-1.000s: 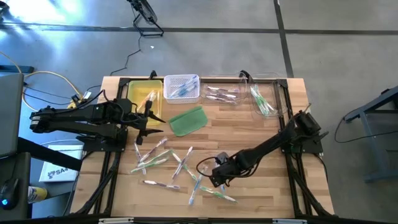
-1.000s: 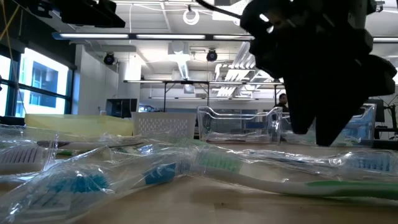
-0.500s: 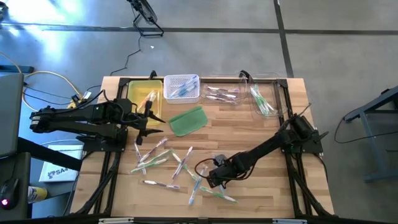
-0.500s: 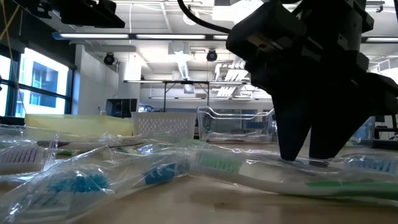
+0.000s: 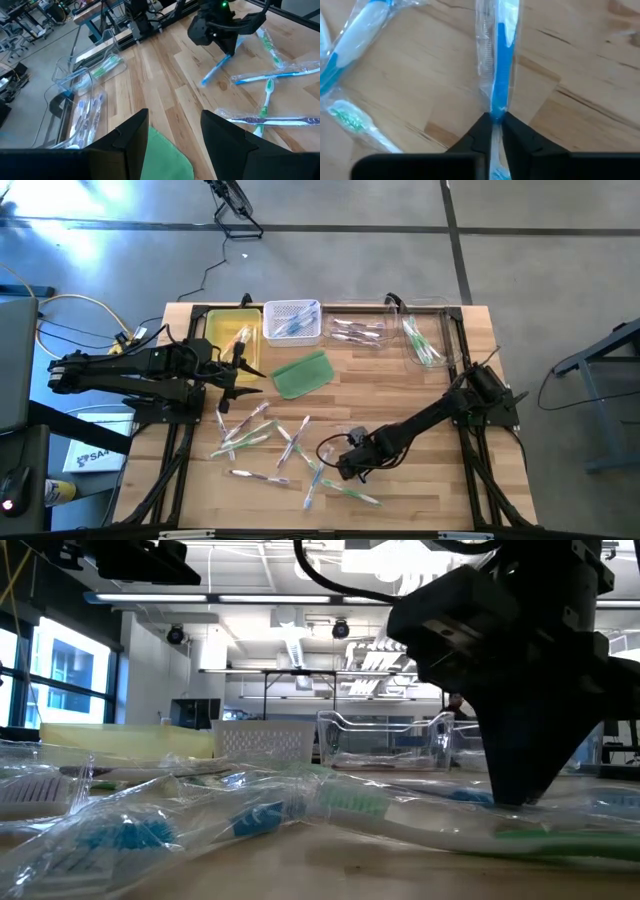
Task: Pick & Place Toothbrushes
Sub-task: Put the blue toothbrush into the white bin
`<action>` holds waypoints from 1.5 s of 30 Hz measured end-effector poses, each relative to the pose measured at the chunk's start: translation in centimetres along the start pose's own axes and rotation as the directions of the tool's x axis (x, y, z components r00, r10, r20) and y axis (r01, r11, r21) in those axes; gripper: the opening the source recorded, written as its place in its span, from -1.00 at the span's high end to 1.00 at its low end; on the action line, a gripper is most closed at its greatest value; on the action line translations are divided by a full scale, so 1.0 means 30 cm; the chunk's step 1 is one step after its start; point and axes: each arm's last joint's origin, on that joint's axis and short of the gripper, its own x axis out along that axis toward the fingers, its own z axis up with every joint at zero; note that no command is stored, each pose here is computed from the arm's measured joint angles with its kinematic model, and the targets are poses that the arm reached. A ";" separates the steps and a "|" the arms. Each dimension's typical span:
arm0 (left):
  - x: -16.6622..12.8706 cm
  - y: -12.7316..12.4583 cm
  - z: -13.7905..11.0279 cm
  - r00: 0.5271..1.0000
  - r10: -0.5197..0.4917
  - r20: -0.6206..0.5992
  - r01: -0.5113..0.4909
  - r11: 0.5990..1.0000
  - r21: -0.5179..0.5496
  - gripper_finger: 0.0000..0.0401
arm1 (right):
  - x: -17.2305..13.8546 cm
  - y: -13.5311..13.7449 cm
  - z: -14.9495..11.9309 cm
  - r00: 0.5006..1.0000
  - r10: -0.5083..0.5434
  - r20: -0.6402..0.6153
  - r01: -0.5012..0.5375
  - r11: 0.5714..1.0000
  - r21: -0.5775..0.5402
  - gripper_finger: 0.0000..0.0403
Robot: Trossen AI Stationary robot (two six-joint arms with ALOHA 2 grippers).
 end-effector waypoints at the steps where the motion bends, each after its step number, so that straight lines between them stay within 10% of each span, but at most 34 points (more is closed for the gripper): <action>1: 0.000 0.000 0.000 1.000 0.000 0.000 0.000 1.000 0.000 0.13 | 0.000 0.000 0.000 1.000 0.000 0.007 0.000 1.000 -0.012 0.90; 17: 0.000 0.002 0.003 1.000 0.005 0.010 -0.005 1.000 0.001 0.13 | -0.058 -0.027 0.060 0.998 -0.037 0.051 0.044 0.987 -0.157 1.00; 29: -0.003 0.019 0.035 0.993 0.057 0.107 -0.058 0.998 0.005 0.13 | -0.338 -0.066 0.138 0.980 0.141 0.138 -0.094 0.949 -0.301 0.99; 45: -0.017 0.060 0.083 0.940 0.270 0.210 -0.234 0.955 -0.181 0.13 | -0.634 -0.222 0.279 0.850 0.205 0.486 0.066 0.873 -0.484 0.99</action>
